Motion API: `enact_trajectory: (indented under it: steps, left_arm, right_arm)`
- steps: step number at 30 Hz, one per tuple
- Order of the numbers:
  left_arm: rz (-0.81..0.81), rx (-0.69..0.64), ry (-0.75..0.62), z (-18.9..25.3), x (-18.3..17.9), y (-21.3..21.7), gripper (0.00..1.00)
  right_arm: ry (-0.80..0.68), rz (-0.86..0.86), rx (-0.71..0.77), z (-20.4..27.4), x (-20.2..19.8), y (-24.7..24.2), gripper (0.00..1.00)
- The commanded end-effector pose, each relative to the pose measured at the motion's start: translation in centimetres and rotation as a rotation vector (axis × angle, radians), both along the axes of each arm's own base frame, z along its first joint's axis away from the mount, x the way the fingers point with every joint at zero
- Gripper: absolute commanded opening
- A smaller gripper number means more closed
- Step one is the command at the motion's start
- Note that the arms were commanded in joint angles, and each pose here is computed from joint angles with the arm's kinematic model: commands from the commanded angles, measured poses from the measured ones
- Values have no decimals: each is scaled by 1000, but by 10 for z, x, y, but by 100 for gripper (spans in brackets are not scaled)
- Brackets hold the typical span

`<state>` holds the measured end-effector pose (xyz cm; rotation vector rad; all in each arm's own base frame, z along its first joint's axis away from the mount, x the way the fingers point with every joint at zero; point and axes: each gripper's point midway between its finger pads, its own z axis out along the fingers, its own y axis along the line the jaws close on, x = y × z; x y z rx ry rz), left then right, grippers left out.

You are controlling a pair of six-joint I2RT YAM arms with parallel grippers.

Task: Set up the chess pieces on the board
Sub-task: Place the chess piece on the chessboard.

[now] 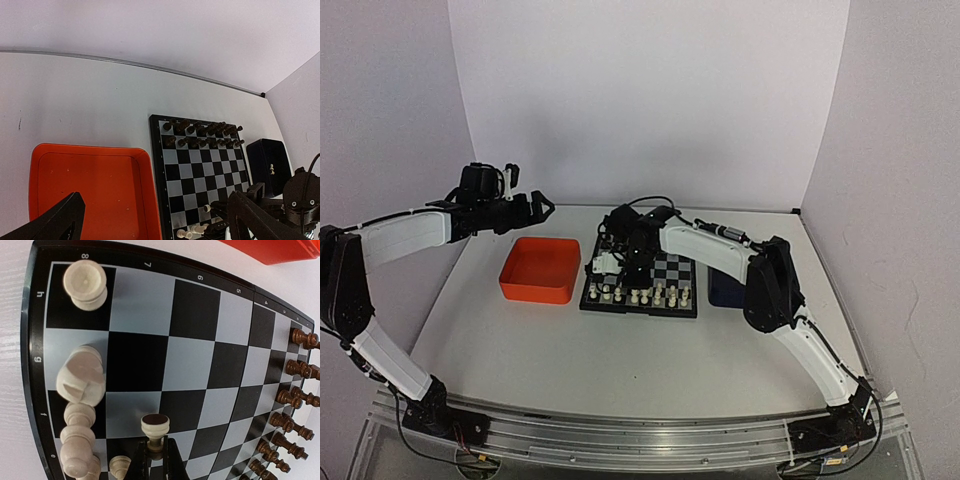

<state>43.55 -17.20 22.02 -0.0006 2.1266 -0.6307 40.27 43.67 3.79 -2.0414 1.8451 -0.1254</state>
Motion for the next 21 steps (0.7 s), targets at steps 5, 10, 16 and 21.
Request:
enact_trajectory:
  steps: [5,10,16,21]
  left_arm:
    - [-11,-33,-44,14,4,-5,100]
    - [-11,-34,-44,14,6,-6,100]
    - [-11,-35,-45,14,7,-6,100]
    - [-15,-37,-47,15,8,-7,100]
  right_arm:
    - [-63,31,35,46,2,0,5]
    - [-67,41,28,45,2,0,7]
    - [-71,43,22,45,3,-1,10]
    - [-76,45,32,49,4,1,12]
